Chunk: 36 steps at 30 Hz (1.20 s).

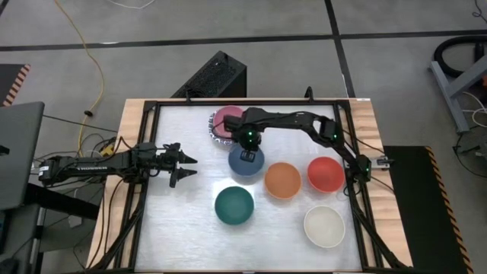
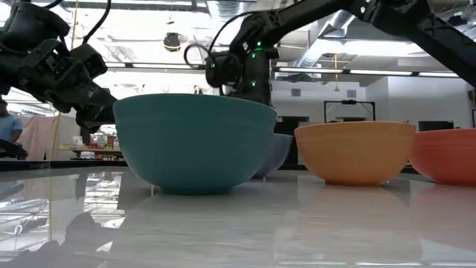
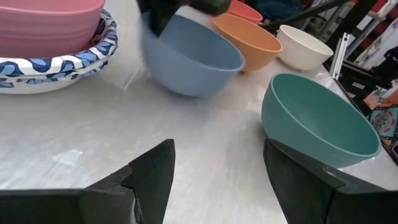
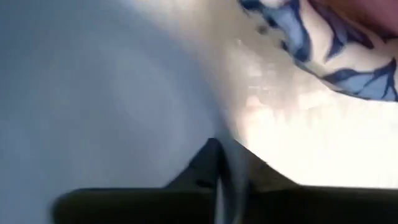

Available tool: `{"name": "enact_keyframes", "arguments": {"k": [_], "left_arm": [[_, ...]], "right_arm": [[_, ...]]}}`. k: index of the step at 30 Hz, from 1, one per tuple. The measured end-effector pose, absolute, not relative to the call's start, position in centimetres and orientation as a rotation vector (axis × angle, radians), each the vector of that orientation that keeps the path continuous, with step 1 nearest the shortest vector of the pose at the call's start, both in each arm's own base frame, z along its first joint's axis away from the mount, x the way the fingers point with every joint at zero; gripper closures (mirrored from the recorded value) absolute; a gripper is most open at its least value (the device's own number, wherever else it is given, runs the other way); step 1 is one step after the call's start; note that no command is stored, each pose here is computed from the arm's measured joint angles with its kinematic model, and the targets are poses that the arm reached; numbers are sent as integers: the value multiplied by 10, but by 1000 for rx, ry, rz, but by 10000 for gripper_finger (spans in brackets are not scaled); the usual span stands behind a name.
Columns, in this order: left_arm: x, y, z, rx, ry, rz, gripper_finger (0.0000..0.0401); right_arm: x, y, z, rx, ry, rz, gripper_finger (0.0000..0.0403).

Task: Nest bowls inside each other
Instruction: Stack the blue bowl on top of the pink bowl

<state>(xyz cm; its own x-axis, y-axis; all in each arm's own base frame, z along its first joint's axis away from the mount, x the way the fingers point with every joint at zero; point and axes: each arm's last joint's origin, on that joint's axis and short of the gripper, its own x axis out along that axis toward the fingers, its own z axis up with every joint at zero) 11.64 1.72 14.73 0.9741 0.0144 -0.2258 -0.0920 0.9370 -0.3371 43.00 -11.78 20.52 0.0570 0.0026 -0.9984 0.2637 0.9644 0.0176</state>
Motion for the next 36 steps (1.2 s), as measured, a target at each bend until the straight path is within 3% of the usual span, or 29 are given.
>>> {"name": "enact_keyframes", "arguments": {"k": [2,10,14,19,24,29,36], "left_arm": [[116,17,147,-352,223,55,166],[116,17,147,-358,222,56,166],[116,17,148,-358,218,55,166],[116,18,148,-355,215,76,166],[116,18,148,-355,215,79,166],[116,18,148,-355,214,83,166],[116,19,148,-352,212,104,166]], "right_arm": [[427,-116,215,212,1491,-189,388],[408,-115,268,159,1372,-132,396],[399,-134,302,190,1169,-150,396],[393,-178,335,292,847,-328,396],[391,-219,322,474,759,-445,396],[393,-252,299,629,744,-413,396],[394,-268,300,668,781,-415,396]]}}
